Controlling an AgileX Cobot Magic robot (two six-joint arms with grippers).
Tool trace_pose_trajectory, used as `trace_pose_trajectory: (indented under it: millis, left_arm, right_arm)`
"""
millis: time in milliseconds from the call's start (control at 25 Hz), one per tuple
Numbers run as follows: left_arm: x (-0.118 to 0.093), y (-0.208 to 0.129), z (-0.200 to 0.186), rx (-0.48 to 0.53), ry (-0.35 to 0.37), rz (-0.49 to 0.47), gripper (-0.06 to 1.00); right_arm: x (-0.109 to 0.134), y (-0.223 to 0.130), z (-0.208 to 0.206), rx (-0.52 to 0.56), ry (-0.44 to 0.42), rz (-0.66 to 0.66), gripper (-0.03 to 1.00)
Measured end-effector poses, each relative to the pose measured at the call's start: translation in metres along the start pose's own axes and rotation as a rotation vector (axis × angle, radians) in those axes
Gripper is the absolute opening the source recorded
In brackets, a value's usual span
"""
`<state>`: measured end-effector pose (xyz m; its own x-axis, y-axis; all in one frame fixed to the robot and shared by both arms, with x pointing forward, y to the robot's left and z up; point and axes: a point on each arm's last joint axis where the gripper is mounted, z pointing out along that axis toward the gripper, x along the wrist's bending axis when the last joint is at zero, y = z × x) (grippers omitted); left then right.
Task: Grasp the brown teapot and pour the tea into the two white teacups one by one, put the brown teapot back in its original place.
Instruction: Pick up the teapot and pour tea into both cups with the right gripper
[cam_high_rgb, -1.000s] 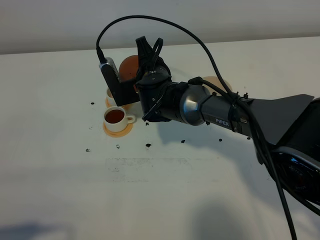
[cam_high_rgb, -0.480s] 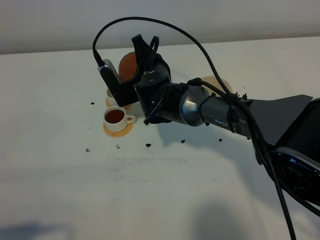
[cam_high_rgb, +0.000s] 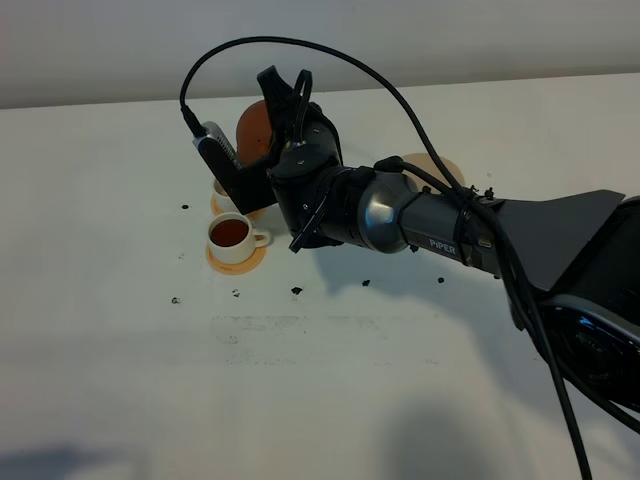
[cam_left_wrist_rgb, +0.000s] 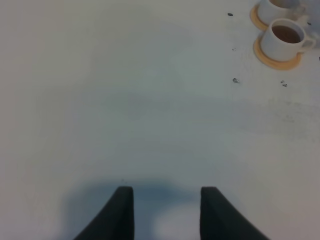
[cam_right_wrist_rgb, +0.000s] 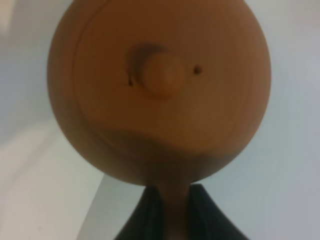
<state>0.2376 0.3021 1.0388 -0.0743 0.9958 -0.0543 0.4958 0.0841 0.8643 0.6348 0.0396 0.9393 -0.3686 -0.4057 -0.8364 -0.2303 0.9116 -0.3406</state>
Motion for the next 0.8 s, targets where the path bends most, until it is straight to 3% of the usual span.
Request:
trace_pose_trajectory:
  millis: [800]
  left_arm:
    - [0.0000, 0.0000, 0.0000, 0.000, 0.000, 0.000, 0.31]
  right_arm:
    - [-0.0034, 0.0043, -0.0032, -0.001, -0.037, -0.098, 0.09]
